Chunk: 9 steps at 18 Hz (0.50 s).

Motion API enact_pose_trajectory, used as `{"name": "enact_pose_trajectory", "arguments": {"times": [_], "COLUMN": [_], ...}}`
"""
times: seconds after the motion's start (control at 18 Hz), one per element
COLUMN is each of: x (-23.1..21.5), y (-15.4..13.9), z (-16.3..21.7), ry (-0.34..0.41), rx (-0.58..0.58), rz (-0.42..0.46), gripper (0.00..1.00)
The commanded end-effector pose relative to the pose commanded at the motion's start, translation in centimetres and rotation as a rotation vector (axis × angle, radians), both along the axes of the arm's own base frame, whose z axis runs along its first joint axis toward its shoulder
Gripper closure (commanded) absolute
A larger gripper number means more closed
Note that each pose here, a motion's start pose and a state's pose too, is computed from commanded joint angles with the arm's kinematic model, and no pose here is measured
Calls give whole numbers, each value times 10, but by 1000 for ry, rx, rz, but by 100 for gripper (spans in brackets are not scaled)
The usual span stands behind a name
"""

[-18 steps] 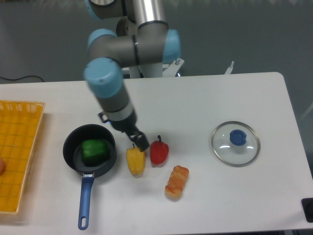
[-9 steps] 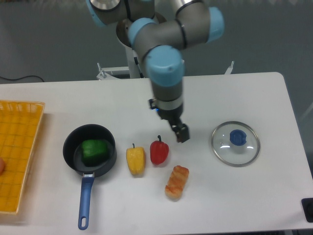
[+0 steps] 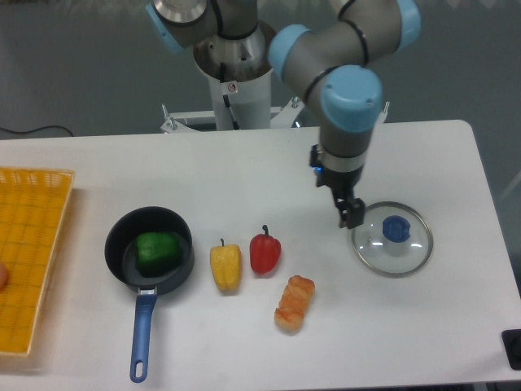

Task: Place the green chilies in the pot

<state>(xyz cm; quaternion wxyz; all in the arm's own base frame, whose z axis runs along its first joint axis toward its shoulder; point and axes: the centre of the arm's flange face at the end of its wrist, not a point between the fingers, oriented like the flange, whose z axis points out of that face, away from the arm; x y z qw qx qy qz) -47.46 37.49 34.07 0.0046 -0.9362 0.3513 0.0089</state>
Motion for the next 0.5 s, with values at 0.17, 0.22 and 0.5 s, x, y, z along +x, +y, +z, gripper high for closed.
{"name": "enact_pose_trajectory", "arguments": {"times": [0.17,0.22,0.5], "x": [-17,-23,-42], "y": [-17,-24,-42], "z": [-9,-9,-15], "ry": [-9,-7,-11], "rx": [-5,-5,-13], "rz": [-25,-26,-34], "gripper": [0,0,0]}}
